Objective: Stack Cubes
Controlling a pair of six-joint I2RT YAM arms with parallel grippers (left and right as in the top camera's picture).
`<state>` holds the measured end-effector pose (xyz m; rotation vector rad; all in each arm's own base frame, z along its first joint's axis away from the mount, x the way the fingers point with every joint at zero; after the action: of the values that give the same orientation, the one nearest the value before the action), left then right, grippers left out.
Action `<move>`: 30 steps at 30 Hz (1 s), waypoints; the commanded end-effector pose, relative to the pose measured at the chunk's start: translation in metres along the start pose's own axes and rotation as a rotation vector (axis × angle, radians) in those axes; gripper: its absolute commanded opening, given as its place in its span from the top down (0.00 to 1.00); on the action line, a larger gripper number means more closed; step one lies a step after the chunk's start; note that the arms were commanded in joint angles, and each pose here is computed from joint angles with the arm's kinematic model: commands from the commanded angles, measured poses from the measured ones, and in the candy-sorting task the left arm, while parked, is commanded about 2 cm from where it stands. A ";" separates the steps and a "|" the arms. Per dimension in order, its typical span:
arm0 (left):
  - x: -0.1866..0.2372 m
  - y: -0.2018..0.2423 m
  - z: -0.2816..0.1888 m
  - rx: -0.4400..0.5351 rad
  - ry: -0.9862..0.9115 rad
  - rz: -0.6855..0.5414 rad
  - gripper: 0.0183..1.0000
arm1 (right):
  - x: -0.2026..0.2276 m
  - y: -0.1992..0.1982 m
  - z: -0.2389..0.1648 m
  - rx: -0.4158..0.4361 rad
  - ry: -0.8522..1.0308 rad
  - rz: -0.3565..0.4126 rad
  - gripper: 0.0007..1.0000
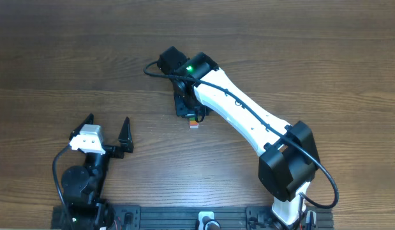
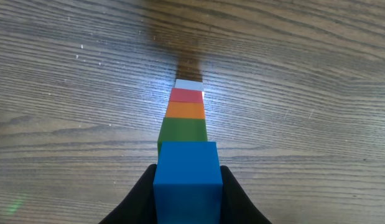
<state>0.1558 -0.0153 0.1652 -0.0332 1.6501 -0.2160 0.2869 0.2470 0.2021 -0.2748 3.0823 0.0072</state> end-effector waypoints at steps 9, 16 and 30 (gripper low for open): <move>0.002 -0.001 0.000 0.015 0.000 0.015 0.00 | -0.001 0.001 0.002 -0.008 0.011 0.011 0.99; 0.002 -0.001 0.000 0.015 0.000 0.015 0.00 | 0.000 0.002 0.002 -0.012 0.013 0.011 0.99; 0.002 -0.001 0.000 0.015 0.000 0.015 0.00 | 0.003 0.006 0.003 -0.010 0.017 0.006 0.99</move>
<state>0.1558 -0.0153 0.1652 -0.0329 1.6501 -0.2163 0.2850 0.2490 0.2021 -0.2731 3.0872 0.0169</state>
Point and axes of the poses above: each gripper's point midway between its finger pads, its own z axis out along the fingers, its own y axis along the line the jaws close on, x = y × z, the point moved 9 cm from there along -z, back along the fingers, and after that the axes turned 2 degrees about -z, right-handed, at the moved point
